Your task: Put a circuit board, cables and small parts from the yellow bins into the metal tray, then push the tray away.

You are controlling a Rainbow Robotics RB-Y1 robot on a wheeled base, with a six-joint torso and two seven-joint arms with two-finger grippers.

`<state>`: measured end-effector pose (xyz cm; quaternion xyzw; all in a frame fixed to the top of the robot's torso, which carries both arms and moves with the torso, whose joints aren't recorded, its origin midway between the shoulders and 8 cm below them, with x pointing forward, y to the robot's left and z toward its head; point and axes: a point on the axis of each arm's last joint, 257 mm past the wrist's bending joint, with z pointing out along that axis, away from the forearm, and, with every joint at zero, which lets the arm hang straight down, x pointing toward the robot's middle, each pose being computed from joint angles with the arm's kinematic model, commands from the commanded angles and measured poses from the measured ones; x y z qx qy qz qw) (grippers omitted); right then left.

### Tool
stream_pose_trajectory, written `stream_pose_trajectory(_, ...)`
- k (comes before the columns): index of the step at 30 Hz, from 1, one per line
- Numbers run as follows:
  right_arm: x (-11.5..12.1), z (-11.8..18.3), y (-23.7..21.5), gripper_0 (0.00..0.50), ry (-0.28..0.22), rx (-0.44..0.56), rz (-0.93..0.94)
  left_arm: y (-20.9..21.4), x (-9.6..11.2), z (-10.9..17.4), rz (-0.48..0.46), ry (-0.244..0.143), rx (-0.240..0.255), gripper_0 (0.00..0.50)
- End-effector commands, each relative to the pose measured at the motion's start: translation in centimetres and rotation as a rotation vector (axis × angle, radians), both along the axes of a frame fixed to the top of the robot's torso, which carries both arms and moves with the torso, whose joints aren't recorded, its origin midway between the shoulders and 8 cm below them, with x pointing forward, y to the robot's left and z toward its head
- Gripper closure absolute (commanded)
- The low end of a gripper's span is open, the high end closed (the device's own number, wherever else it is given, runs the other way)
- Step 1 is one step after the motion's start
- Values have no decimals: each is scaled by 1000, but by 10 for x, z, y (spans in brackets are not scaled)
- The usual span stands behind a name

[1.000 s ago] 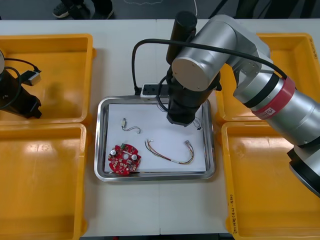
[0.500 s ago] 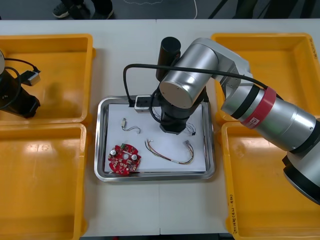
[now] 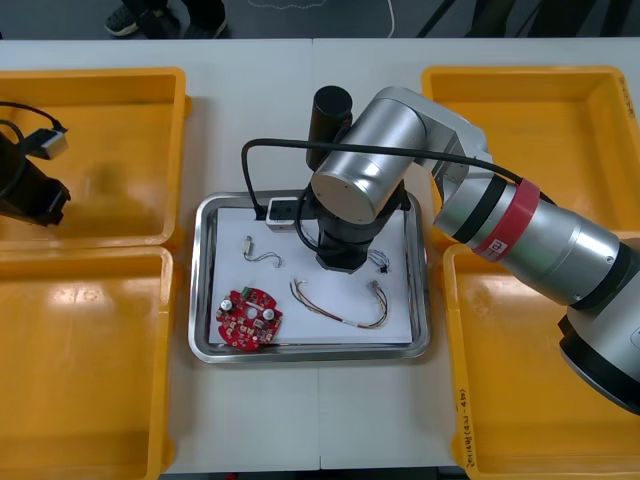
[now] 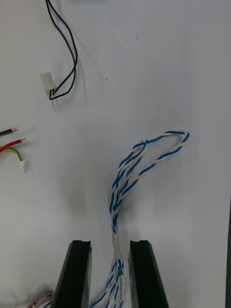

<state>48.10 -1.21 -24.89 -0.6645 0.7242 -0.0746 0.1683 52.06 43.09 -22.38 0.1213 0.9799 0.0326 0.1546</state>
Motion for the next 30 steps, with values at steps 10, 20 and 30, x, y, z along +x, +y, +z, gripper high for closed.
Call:
stream_pose_trajectory(10, 9, 37, 16, 0, -36, 30, 17, -26, 6, 112, 52, -123, -94, 500)
stream_pose_trajectory(20, 6, 70, -8, 0, 57, 112, -57, -56, -5, 152, 146, -175, -155, 500)
stream_pose_trajectory(30, -3, 92, -50, 0, 138, 144, -140, -111, -2, 175, 220, -246, -227, 500)
